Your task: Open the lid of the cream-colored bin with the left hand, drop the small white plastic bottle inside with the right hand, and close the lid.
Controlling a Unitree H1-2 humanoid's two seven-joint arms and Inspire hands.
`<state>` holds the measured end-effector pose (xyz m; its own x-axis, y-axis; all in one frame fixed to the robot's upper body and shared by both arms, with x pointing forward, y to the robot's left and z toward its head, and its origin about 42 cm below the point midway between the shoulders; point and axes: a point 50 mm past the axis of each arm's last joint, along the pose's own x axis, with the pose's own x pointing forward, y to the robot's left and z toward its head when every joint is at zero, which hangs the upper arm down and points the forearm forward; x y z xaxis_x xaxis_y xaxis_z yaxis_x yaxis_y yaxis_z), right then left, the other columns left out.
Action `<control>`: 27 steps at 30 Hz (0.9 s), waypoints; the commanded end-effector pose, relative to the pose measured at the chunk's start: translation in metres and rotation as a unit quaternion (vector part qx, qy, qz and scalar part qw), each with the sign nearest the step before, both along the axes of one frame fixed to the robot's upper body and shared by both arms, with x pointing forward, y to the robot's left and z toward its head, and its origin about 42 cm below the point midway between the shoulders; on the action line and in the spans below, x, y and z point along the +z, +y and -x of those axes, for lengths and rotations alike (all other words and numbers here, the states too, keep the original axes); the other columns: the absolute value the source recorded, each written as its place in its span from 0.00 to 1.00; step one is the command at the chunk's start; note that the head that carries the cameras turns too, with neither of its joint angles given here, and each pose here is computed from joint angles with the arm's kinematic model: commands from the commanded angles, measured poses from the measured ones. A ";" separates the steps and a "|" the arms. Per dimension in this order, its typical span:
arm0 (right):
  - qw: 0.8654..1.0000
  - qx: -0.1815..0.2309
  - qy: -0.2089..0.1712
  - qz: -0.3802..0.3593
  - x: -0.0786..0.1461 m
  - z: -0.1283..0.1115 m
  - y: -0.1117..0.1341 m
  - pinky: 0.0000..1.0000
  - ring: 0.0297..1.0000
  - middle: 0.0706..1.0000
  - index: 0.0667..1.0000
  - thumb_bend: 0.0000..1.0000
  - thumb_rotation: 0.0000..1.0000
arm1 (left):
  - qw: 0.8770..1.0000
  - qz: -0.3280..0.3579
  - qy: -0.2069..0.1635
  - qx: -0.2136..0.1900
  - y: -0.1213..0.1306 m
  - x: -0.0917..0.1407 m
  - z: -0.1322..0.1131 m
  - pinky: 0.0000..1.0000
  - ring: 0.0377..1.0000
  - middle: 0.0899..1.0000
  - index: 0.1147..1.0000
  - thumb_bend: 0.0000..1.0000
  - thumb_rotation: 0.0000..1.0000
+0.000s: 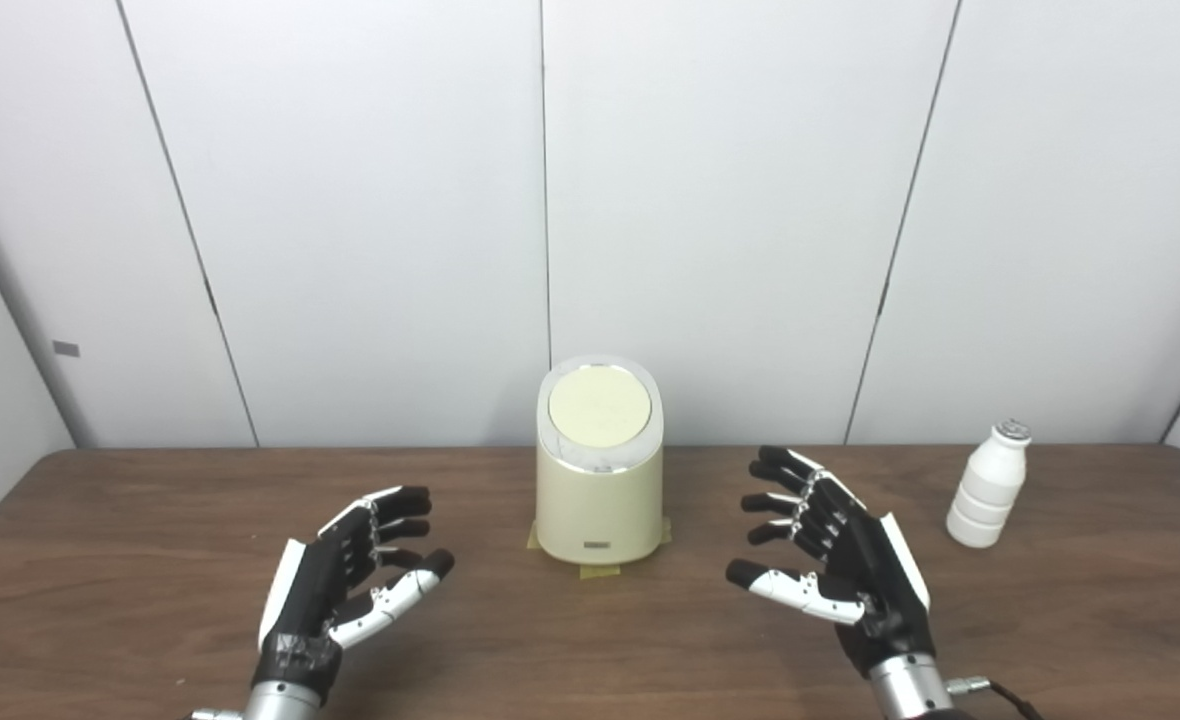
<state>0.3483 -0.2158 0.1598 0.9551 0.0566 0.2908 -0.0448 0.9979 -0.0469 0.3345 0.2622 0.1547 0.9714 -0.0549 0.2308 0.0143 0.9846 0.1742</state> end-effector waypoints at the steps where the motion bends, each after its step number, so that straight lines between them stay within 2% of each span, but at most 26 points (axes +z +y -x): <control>1: 0.999 0.002 -0.044 -0.003 0.021 -0.006 0.002 0.51 0.66 0.76 0.75 0.81 0.18 | 0.999 -0.004 -0.046 -0.004 0.000 0.020 -0.011 0.60 0.71 0.73 0.72 0.72 0.25; 22: 0.999 0.004 -0.042 -0.005 0.022 -0.006 0.003 0.51 0.66 0.77 0.75 0.80 0.17 | 0.999 -0.004 -0.045 -0.003 0.000 0.020 -0.011 0.61 0.71 0.73 0.73 0.72 0.25; 27: 0.999 0.004 -0.042 -0.005 0.023 -0.006 0.004 0.51 0.65 0.77 0.75 0.80 0.18 | 0.999 0.003 -0.048 0.000 -0.005 0.023 -0.010 0.59 0.73 0.75 0.75 0.73 0.31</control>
